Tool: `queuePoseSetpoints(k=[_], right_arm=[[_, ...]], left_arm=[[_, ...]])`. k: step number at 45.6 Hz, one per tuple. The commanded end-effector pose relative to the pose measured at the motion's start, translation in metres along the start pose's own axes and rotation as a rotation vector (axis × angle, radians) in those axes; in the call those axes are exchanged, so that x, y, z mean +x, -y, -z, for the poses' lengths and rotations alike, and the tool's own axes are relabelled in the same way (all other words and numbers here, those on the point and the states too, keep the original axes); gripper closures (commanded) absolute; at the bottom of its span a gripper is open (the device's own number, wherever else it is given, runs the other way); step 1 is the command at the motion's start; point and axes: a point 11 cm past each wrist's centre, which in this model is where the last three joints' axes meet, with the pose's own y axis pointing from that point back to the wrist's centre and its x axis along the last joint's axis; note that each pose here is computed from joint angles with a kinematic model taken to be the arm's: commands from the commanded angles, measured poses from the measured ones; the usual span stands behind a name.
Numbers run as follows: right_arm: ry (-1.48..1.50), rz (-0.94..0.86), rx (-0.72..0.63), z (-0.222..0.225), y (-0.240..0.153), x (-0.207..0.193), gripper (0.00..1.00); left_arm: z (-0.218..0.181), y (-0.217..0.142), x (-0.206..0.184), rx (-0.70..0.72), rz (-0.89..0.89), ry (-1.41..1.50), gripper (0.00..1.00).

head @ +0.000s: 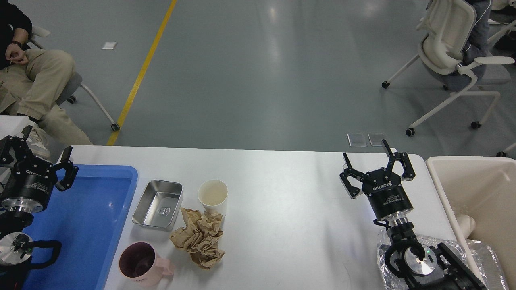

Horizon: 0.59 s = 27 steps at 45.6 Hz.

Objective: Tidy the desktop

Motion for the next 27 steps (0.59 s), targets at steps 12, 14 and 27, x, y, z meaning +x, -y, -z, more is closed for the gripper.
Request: queuePoseSetpoints(k=[12,14,27], right_arm=[[0.001,-0.004,-0.002,-0.001,-0.001,0.001,0.0],[0.001,-0.002,-0.002,-0.001,-0.001,0.001,0.0],[0.024,-0.002,-0.006,-0.011,0.0,0.001,0.0]], left_arm=[[0.012,-0.007,-0.001,0.062,0.014,0.05,0.03],[0.01,-0.007,0.001,0.08,0.019,0.081,0.03],[-0.026,-0.017,-0.003,0.113,0.088,0.257,0.03]])
